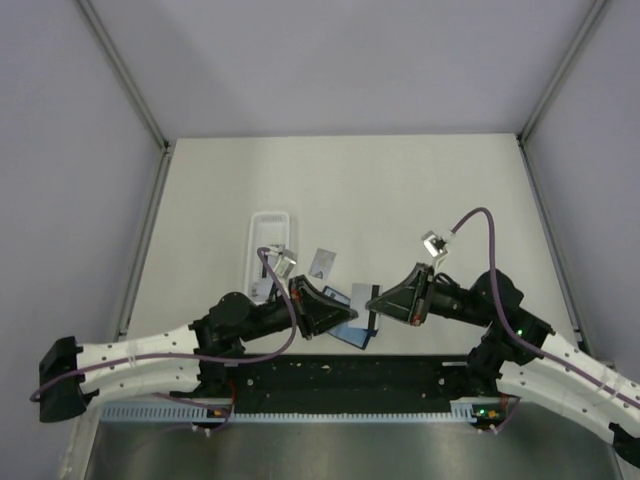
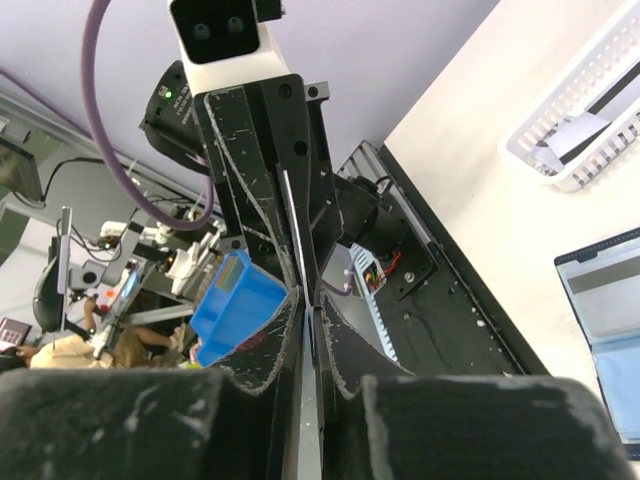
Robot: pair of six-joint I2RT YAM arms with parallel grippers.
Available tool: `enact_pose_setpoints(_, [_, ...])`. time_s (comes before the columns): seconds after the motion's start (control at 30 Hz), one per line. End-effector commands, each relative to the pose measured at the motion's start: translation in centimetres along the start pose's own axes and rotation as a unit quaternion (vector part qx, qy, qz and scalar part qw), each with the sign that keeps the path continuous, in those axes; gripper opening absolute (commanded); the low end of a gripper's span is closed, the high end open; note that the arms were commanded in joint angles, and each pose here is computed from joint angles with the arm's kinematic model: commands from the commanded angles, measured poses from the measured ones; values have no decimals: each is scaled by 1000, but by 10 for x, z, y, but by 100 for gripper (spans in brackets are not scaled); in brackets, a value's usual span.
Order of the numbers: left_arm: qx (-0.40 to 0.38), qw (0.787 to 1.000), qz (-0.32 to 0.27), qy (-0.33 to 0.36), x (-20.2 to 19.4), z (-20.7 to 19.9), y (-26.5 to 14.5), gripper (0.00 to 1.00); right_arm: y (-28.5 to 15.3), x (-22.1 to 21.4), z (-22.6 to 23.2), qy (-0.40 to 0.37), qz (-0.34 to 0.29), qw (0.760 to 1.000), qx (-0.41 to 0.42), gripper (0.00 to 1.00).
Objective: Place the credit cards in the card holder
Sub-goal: Pick up the credit card at the corner of the board, then turn over the card slot in the card holder.
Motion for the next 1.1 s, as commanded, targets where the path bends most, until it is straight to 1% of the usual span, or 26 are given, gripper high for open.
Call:
enact_pose_setpoints(0.0, [-11, 999, -30, 6, 13, -7, 1, 15, 2, 4, 9, -14, -6, 1000, 22, 0])
enact_pose_setpoints(0.03, [-9, 999, -35, 6, 15, -6, 1, 23, 2, 4, 10, -16, -4, 1000, 26, 0])
enact_pose_setpoints(0.07, [-4, 999, -40, 6, 16, -4, -1, 29, 2, 3, 10, -20, -3, 999, 29, 0])
enact_pose_setpoints(0.1, [4, 999, -46, 8, 19, -2, -1, 36, 1, 4, 12, -23, -4, 999, 30, 0])
enact_pose_setpoints(0.17, [25, 998, -50, 13, 21, 4, -5, 52, 0, 5, 4, -23, -8, 1000, 4, 0])
enact_pose_setpoints(0.2, [46, 997, -58, 17, 25, 10, -7, 58, -2, 6, -8, -19, -16, 999, -31, 0])
enact_pose_setpoints(0.23, [70, 996, -59, 25, 27, 18, -11, 63, -4, 14, -24, -16, -40, 996, -79, 0])
enact_pose_setpoints(0.3, [138, 988, -59, 36, 31, 40, -21, 71, -14, 18, -56, -2, -58, 982, -178, 0])
enact_pose_setpoints(0.33, [179, 982, -45, 50, 29, 54, -29, 72, -17, 14, -70, 1, -49, 975, -216, 1])
enact_pose_setpoints(0.37, [207, 976, -46, 56, 30, 64, -34, 72, -19, 9, -79, 4, -32, 969, -245, 1])
enact_pose_setpoints(0.4, [248, 966, -33, 63, 25, 78, -43, 71, -22, 6, -95, 6, -22, 957, -289, 0])
enact_pose_setpoints(0.43, [273, 959, -27, 72, 23, 88, -49, 71, -25, -1, -109, 16, -4, 944, -330, 0])
enact_pose_setpoints(0.47, [299, 951, -9, 80, 16, 99, -56, 70, -27, -6, -120, 25, 7, 933, -358, 0])
enact_pose_setpoints(0.53, [332, 939, 9, 90, 5, 116, -65, 70, -29, -20, -138, 41, 32, 919, -391, 0])
enact_pose_setpoints(0.63, [359, 928, 39, 96, -13, 135, -70, 69, -28, -34, -154, 64, 49, 905, -418, 0])
enact_pose_setpoints(0.73, [382, 917, 62, 99, -28, 153, -73, 70, -32, -40, -165, 69, 48, 896, -436, 0])
enact_pose_setpoints(0.9, [411, 901, 96, 102, -48, 180, -78, 73, -37, -47, -169, 83, 49, 893, -440, 0])
enact_pose_setpoints(0.97, [429, 890, 120, 97, -57, 195, -84, 74, -38, -50, -170, 85, 53, 893, -438, 0])
enact_pose_setpoints(1.0, [426, 891, 121, 96, -58, 197, -81, 74, -39, -51, -170, 86, 53, 893, -438, 0])
enact_pose_setpoints(1.07, [432, 887, 130, 98, -59, 205, -83, 75, -40, -51, -169, 86, 49, 896, -433, 0])
Point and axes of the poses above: each gripper's point midway between its finger pads, its own y axis out along the fingers, its own z axis along the line the jaws close on, x = y × z, the point moved 1 cm from there along -y, back along the fingers, and after that the axes turned 2 degrees about y, right-handed, at the moved point
